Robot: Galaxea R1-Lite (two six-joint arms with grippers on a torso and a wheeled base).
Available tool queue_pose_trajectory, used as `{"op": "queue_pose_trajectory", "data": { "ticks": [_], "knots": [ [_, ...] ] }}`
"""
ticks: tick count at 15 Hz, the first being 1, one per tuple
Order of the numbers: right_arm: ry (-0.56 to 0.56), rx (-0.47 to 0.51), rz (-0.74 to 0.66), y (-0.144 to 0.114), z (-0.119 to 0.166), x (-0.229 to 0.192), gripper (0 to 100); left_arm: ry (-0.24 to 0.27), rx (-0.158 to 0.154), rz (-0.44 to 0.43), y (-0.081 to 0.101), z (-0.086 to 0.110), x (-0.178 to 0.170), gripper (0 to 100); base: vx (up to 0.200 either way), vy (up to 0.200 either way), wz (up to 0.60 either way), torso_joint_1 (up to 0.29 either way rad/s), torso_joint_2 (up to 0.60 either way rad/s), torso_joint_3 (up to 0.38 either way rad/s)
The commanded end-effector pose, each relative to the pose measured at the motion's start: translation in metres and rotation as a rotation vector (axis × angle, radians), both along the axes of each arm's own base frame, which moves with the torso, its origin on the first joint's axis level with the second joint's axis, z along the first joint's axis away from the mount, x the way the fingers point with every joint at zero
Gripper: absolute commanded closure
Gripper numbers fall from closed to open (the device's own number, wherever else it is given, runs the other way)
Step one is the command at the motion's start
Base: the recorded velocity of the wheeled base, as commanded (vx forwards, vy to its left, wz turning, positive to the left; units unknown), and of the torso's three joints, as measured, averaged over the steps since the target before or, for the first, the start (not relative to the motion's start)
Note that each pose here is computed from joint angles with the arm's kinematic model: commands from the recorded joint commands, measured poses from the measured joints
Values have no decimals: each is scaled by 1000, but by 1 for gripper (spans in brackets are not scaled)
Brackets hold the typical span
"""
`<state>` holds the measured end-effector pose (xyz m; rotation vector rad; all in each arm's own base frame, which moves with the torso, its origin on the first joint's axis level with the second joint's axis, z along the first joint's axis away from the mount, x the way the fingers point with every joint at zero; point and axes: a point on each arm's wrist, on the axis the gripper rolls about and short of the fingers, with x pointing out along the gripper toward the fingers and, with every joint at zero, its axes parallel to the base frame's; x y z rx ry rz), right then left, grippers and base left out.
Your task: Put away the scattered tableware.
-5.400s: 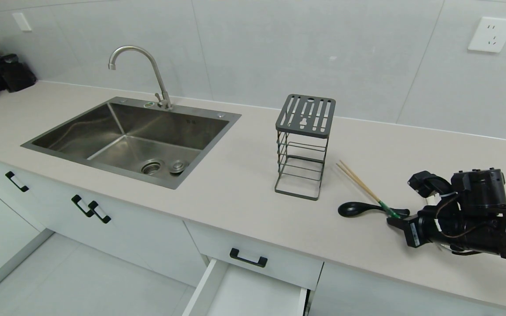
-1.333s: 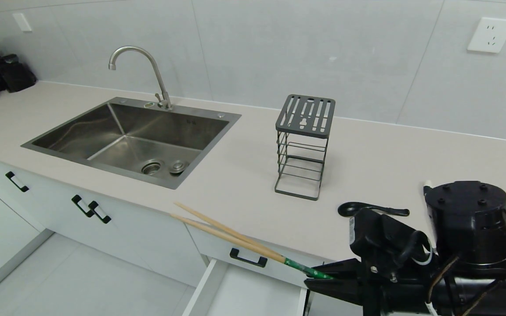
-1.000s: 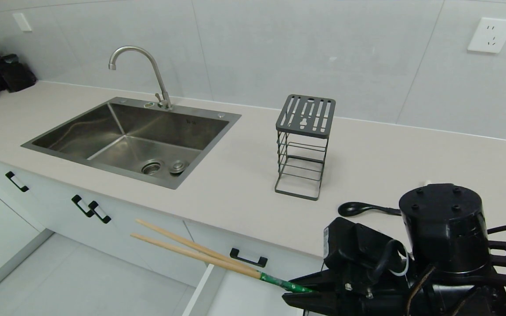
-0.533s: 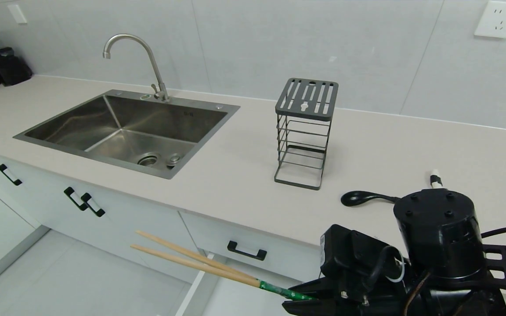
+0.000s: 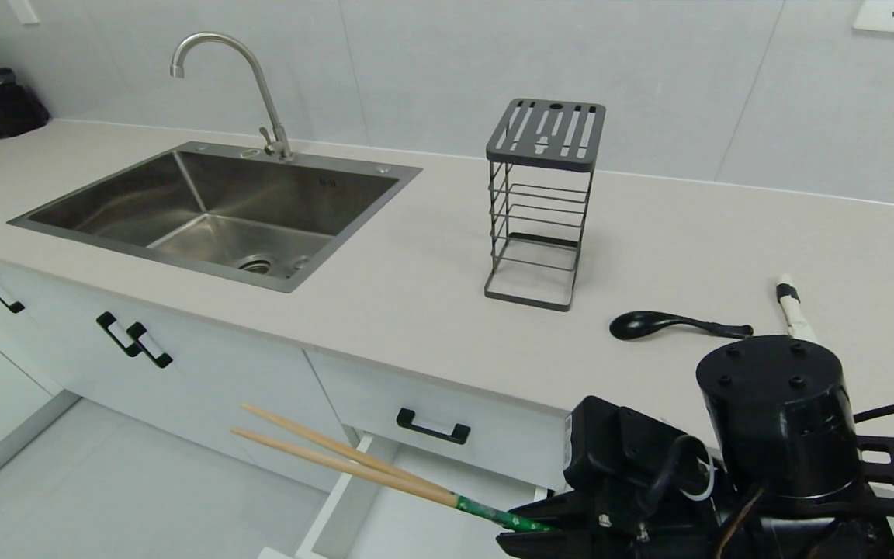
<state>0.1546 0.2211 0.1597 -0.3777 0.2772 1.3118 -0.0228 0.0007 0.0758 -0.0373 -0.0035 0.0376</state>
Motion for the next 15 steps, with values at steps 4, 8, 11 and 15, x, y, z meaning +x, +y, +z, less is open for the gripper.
{"op": "queue_pose_trajectory", "data": {
  "ticks": [4,8,11,15],
  "knots": [
    [12,12,-1,3,3,-6,100,0,-1,1,0,0,0,0,0,0,0,-165,317,155],
    [11,-2,-17,3,2,-7,100,0,0,1,0,0,0,0,0,0,0,-157,329,162],
    [17,-39,-39,3,5,-9,100,0,0,1,0,0,0,0,0,0,0,-168,321,144],
    [20,-56,-51,4,7,-8,100,-2,-1,1,0,0,0,0,0,0,0,-131,248,121]
  ]
}}
